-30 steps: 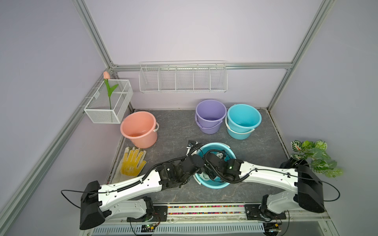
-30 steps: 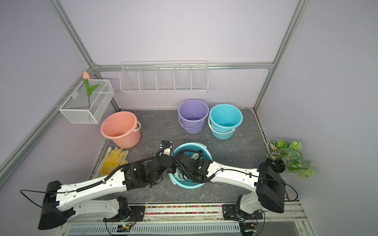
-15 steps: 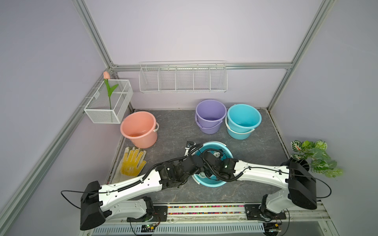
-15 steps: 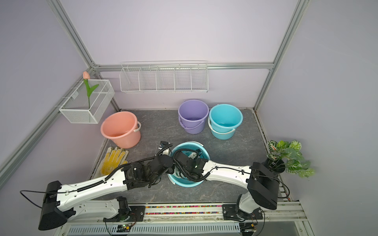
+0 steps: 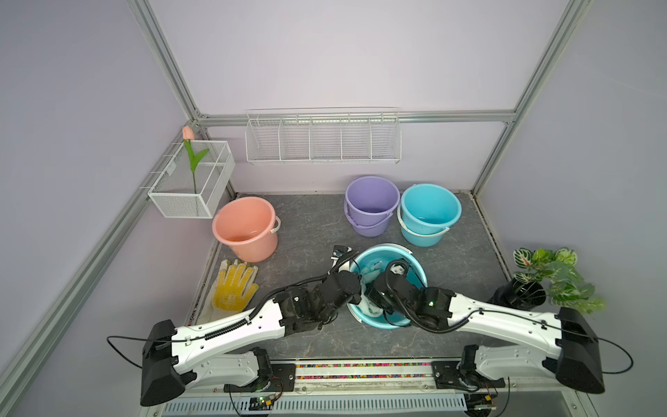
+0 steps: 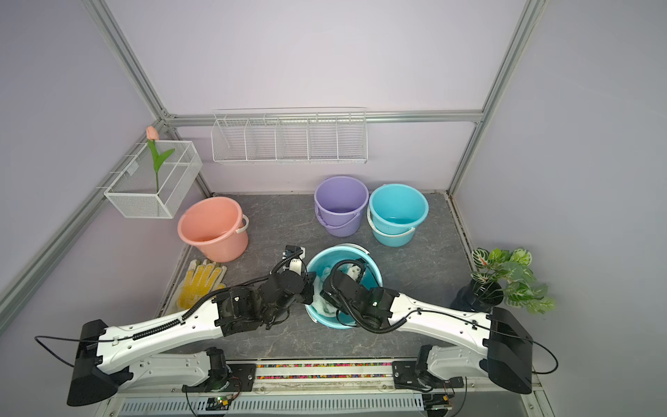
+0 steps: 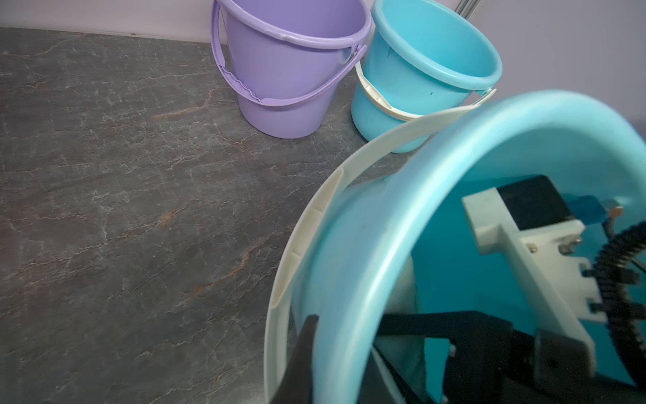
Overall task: Wipe the inside of the bucket with a cloth
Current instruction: Wipe the dirt from the inside of the bucket.
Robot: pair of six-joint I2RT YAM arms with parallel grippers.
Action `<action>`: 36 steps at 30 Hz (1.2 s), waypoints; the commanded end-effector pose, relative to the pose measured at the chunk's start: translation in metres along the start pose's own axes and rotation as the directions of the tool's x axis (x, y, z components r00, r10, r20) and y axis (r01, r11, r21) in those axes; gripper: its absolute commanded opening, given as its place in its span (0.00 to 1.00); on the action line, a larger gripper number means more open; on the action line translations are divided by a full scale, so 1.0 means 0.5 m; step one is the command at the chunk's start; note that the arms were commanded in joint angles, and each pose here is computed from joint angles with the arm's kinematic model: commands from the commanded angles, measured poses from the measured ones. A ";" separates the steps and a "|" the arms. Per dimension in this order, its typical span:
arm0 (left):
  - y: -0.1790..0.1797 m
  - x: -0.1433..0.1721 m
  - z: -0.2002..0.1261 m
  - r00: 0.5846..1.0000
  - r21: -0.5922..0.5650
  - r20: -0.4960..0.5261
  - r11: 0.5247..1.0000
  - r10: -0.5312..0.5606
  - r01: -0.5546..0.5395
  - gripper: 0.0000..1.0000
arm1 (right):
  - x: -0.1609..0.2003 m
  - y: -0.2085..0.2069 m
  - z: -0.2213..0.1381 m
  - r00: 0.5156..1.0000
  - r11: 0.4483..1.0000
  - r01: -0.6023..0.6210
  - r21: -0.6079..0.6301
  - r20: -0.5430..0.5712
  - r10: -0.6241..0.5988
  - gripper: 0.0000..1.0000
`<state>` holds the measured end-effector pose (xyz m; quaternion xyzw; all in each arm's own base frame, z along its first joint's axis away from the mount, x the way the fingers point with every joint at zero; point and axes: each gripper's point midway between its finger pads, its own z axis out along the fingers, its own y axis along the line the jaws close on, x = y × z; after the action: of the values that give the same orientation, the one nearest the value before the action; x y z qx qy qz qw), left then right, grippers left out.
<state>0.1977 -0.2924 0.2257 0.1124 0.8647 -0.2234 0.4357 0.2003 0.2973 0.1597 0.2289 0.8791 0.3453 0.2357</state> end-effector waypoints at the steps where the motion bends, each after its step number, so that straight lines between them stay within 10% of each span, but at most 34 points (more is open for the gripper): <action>1: -0.001 0.012 -0.017 0.997 0.013 -0.044 0.998 0.067 -0.067 0.00 | -0.018 0.033 -0.026 0.984 0.975 0.180 -0.130 0.028 -0.178 0.07; 5: 0.000 0.011 -0.018 0.997 0.011 -0.043 0.997 0.072 -0.071 0.00 | -0.014 0.071 -0.063 0.925 0.897 0.378 -0.230 0.058 -0.375 0.07; 11: -0.004 0.010 -0.020 0.996 0.023 -0.045 0.996 0.081 -0.080 0.00 | -0.032 0.105 -0.119 0.664 0.618 0.748 -0.243 0.246 -0.706 0.07; 15: -0.012 0.010 -0.024 0.994 0.048 -0.053 0.995 0.095 -0.092 0.00 | -0.041 0.132 -0.169 0.290 0.252 0.957 -0.147 0.410 -0.865 0.09; 18: -0.019 0.011 -0.029 0.992 0.075 -0.055 0.991 0.112 -0.108 0.00 | -0.024 0.125 -0.199 -0.126 -0.154 0.988 -0.022 0.467 -0.875 0.09; 22: -0.025 0.012 -0.038 0.988 0.103 -0.064 0.986 0.142 -0.135 0.00 | -0.002 0.096 -0.233 -0.638 -0.645 0.749 0.150 0.427 -0.641 0.07; 25: -0.026 0.012 -0.043 0.987 0.114 -0.063 0.983 0.151 -0.143 0.00 | 0.007 0.063 -0.239 -0.887 -0.875 0.410 0.258 0.334 -0.318 0.07; 29: -0.038 0.018 -0.044 0.982 0.153 -0.072 0.975 0.174 -0.162 0.00 | -0.014 0.063 -0.223 -0.990 -0.926 0.007 0.378 0.131 0.046 0.07; 36: -0.069 0.036 -0.044 0.968 0.231 -0.116 0.954 0.225 -0.194 0.00 | -0.026 0.084 -0.212 -0.936 -0.885 -0.337 0.320 -0.010 0.353 0.07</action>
<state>0.1648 -0.2977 0.2144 0.2441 0.8626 -0.2288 0.3794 0.1568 0.2634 0.2478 0.8376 -0.1276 0.2346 -0.4765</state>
